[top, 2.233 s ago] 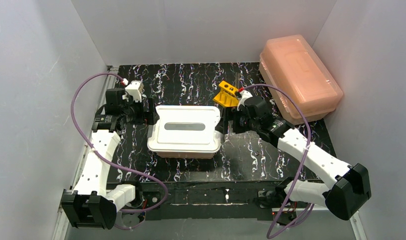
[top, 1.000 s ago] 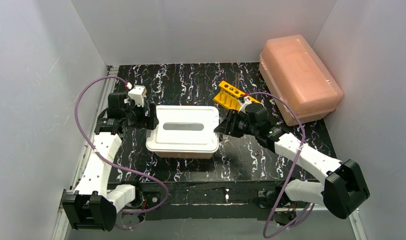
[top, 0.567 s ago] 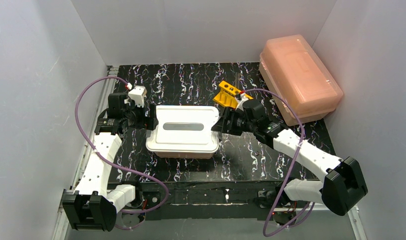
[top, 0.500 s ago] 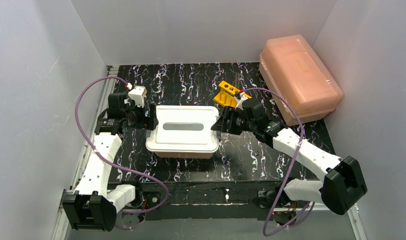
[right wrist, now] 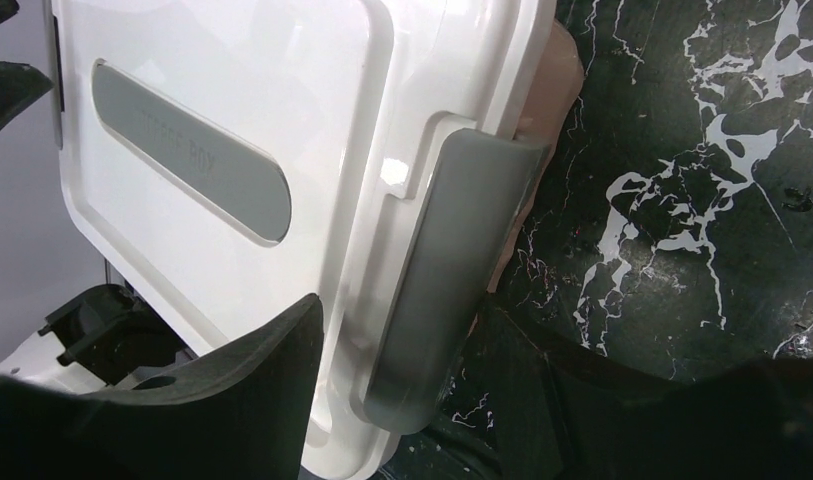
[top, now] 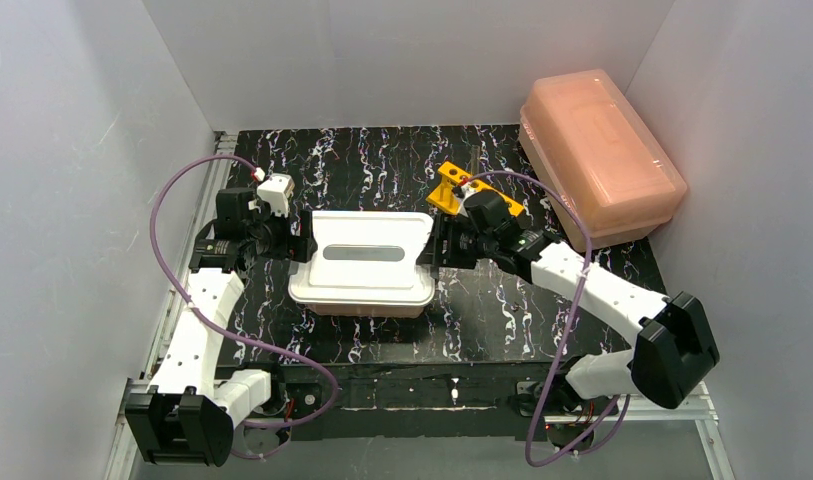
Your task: Organize the chemistry lab equipment
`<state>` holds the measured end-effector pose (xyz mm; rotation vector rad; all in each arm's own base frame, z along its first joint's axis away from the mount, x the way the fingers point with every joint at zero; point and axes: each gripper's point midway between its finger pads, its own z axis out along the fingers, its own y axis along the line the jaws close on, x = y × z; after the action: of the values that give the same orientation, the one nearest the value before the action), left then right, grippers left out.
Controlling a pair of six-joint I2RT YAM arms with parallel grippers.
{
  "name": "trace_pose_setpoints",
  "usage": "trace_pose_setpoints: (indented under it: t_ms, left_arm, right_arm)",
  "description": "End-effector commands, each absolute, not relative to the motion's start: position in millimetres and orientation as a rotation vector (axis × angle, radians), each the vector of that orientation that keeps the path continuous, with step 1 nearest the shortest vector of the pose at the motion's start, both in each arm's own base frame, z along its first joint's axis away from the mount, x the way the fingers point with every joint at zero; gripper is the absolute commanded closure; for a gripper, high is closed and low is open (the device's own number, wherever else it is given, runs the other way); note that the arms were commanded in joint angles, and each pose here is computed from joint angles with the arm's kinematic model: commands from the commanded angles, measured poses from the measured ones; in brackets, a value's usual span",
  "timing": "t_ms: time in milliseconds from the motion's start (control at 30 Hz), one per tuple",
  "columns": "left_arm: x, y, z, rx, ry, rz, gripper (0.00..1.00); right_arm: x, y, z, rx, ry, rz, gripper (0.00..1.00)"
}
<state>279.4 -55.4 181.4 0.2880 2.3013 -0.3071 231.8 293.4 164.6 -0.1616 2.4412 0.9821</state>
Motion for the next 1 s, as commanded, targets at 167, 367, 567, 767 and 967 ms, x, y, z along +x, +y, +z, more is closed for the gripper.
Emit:
trace_pose_setpoints:
  t_ms: [167,367,567,767,967]
  left_arm:
    - [271.2,-62.1,184.8,0.333,2.273,-0.346,0.14]
    - [269.7,-63.7,185.1,0.341,2.274,-0.357,0.16]
    - [270.2,-64.2,187.7,0.341,2.268,-0.360,0.17]
    - [278.7,-66.1,207.2,0.330,2.244,-0.369,0.08]
    - [285.5,-65.3,236.0,0.349,2.216,-0.352,0.02]
  right_arm:
    - [238.6,301.9,172.0,-0.281,2.464,0.768,0.45]
    - [243.6,295.2,170.8,-0.289,2.462,0.660,0.56]
    - [245.1,292.7,173.5,-0.302,2.465,0.606,0.58]
    - [251.2,289.0,189.0,-0.287,2.424,0.585,0.38]
    - [252.2,289.0,196.7,-0.292,2.442,0.573,0.17]
